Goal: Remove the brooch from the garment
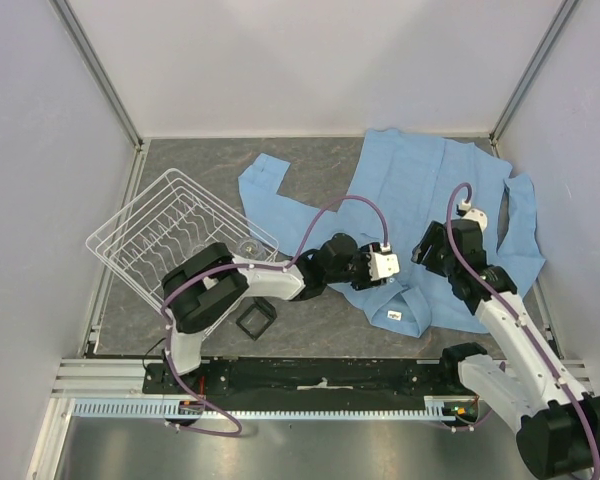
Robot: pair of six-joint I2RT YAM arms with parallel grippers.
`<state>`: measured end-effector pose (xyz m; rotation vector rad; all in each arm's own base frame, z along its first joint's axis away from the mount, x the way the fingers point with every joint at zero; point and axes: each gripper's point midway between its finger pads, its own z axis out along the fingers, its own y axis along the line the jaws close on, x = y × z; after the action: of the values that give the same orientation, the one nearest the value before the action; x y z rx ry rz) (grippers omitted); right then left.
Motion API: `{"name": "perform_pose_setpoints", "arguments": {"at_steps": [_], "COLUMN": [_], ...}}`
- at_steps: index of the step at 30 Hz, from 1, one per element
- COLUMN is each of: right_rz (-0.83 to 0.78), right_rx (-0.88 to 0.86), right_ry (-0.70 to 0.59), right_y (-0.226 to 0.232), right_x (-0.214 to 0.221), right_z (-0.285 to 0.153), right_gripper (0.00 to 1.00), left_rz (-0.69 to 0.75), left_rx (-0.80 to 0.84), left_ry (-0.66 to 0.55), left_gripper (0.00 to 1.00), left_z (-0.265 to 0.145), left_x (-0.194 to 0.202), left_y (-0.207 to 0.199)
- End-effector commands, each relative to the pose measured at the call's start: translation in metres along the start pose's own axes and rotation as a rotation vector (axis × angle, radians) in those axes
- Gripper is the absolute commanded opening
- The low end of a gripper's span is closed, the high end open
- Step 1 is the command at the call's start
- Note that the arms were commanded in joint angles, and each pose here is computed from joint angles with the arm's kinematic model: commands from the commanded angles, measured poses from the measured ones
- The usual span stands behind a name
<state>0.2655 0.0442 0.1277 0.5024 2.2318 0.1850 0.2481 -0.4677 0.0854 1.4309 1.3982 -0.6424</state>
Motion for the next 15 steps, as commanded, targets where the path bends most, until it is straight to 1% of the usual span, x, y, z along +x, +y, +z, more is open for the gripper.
{"name": "perform_pose_setpoints", "arguments": {"at_steps": [1,3,4,6,8,10,15], "right_rz": [0.024,0.025,0.028,0.027,0.022,0.024,0.021], "right_rx": [-0.052,-0.074,-0.076,-0.082,-0.086,-0.089,-0.101], "right_ry": [0.001,0.003,0.001,-0.005,-0.006,-0.013,-0.018], "right_y": [0.006,0.01,0.01,0.01,0.011,0.011,0.012], "right_x": [0.003,0.004,0.004,0.003,0.003,0.002,0.001], "right_z": [-0.008,-0.01,-0.011,-0.012,-0.013,-0.013,-0.015], "right_gripper": [0.67,0.67,0.67,0.67,0.67,0.67,0.67], "left_rz": [0.319,0.384,0.405,0.475,0.507,0.538,0.616], "left_rx": [-0.134,-0.137,-0.127,-0.15,-0.173,-0.201,-0.217], "left_ry": [-0.003,-0.002,0.007,-0.009,-0.003,-0.017,-0.014], "left_gripper": [0.6,0.61,0.61,0.61,0.62,0.62,0.63], "left_z": [0.009,0.014,0.018,0.022,0.025,0.027,0.035], "left_x": [-0.005,-0.005,0.001,-0.004,0.0,-0.005,-0.004], "left_y": [0.042,0.045,0.041,0.044,0.047,0.052,0.05]}}
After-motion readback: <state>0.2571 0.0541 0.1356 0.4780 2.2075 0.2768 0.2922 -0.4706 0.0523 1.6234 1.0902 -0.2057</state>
